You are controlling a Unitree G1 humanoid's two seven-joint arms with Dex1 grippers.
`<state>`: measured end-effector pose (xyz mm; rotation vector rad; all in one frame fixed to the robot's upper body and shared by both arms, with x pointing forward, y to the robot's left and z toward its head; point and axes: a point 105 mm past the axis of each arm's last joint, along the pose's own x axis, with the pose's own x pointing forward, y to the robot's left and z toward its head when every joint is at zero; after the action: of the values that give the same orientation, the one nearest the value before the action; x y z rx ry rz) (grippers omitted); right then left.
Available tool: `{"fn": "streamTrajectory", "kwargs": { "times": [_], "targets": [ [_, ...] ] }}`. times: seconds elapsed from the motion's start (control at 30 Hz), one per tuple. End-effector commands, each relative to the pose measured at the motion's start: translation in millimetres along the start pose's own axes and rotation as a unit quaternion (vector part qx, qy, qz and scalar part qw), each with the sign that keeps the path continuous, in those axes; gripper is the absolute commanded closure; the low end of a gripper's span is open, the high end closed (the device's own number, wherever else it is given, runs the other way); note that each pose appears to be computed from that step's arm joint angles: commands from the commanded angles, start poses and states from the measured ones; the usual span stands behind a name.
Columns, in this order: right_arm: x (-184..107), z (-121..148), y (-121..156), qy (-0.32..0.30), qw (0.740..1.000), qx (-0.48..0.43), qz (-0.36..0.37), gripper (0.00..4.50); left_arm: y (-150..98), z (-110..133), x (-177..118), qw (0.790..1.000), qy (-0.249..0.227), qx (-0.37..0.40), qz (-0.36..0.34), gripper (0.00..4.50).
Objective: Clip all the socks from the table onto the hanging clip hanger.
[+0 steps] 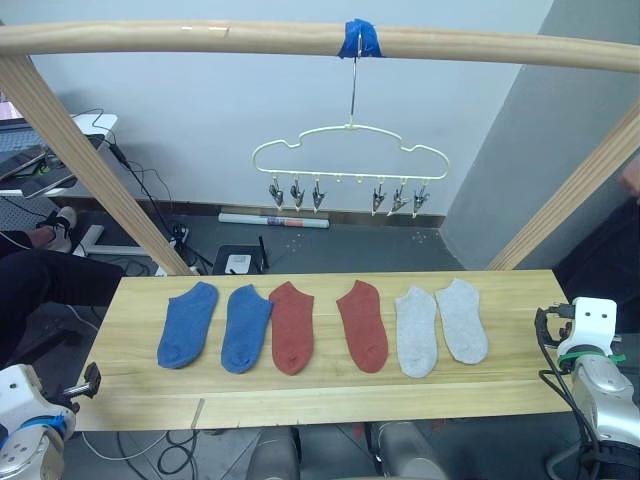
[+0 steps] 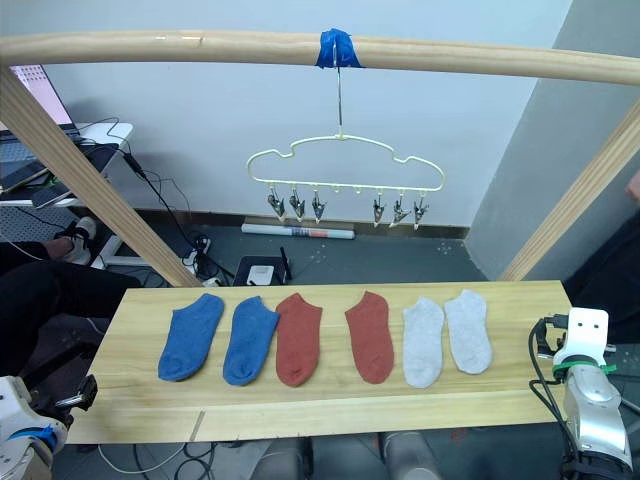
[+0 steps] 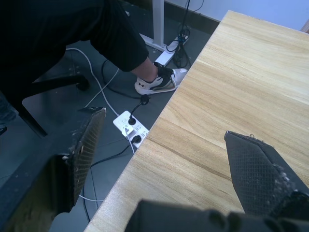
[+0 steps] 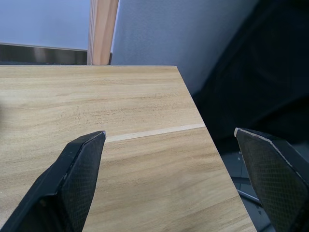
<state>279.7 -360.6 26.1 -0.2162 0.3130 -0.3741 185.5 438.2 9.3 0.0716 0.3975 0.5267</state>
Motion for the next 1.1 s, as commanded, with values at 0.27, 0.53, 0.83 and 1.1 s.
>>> {"fn": "streamTrajectory", "kwargs": {
  "times": [0.27, 0.53, 0.83, 1.1],
  "targets": [
    [2, 11, -3, -0.02, 1.0, -0.009, 0.011, 0.0, 11, 29, -9, 0.999, -0.03, -0.008, -0.031, 0.05],
    [-15, 45, 74, -0.053, 0.966, -0.01, 0.253, 0.0, -43, 96, -50, 0.979, -0.137, 0.007, -0.148, 0.05],
    [-95, 137, 177, -0.16, 0.813, 0.026, 0.559, 0.0, -152, 169, -79, 0.92, -0.242, 0.014, -0.309, 0.05],
    [-139, 199, 223, -0.25, 0.722, 0.028, 0.645, 0.0, -215, 205, -76, 0.882, -0.282, 0.014, -0.376, 0.05]
  ]
}}
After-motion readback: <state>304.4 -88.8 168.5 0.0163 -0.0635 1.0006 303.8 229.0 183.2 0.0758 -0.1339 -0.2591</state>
